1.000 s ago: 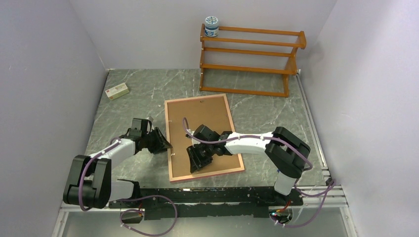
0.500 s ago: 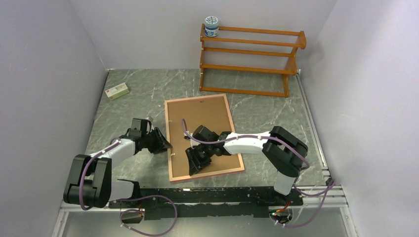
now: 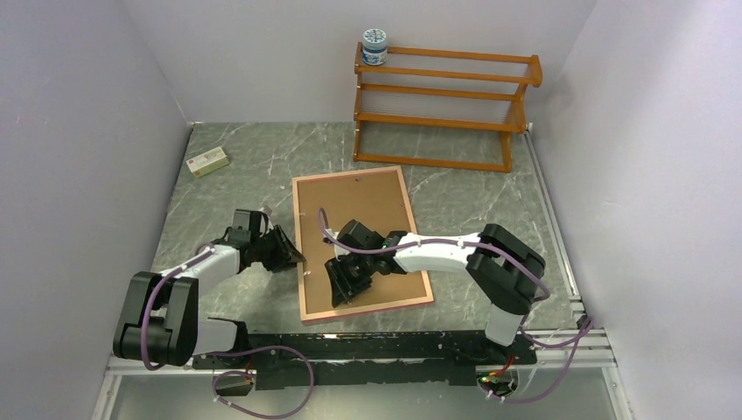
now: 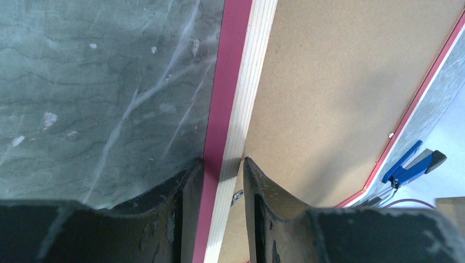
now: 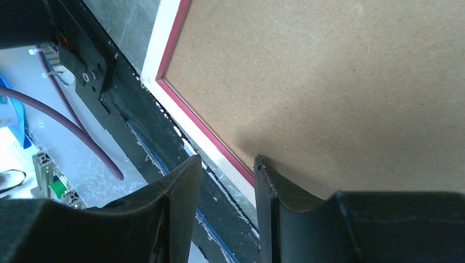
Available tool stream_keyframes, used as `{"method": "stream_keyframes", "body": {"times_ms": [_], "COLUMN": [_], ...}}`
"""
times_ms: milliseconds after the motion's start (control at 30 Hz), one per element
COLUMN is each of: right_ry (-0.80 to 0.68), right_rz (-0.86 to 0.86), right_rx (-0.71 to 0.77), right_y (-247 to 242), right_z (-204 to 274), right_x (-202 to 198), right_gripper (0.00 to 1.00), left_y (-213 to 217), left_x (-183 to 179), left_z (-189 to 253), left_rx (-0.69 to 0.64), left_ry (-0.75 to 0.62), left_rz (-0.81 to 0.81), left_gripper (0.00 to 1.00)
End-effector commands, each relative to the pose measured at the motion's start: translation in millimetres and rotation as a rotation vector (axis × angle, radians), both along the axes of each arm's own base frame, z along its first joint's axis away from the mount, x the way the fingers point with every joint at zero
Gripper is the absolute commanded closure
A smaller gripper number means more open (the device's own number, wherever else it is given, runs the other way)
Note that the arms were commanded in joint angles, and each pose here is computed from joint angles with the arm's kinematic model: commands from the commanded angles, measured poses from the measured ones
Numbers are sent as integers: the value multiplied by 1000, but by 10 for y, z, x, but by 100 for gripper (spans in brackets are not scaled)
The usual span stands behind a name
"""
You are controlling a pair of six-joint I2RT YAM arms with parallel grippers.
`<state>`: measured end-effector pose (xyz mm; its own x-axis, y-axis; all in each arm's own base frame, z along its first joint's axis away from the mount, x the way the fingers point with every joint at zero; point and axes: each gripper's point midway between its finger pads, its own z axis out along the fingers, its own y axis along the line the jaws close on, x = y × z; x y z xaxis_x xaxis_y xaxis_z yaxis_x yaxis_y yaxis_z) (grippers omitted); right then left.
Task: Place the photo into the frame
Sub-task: Install the photo frame at the center of the board.
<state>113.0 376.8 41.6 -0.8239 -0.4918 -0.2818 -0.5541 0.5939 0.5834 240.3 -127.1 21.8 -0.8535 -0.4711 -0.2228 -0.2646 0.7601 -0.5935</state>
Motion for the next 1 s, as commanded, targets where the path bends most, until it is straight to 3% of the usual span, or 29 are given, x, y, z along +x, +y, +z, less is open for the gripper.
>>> {"method": "stream_keyframes", "body": {"times_ms": [0, 967], "right_ry": [-114, 37], "right_rz": [-52, 57], "right_rx": [55, -117], "right_y": [75, -295], "right_z": [255, -236], "right_x": [209, -156], "right_gripper": [56, 57], "left_y": [22, 67], "left_x": [-24, -37], "left_z": [-60, -183], "left_rx": [30, 52], "left_ry": [15, 65], "left_rz": [-17, 22], "left_gripper": [62, 62]}}
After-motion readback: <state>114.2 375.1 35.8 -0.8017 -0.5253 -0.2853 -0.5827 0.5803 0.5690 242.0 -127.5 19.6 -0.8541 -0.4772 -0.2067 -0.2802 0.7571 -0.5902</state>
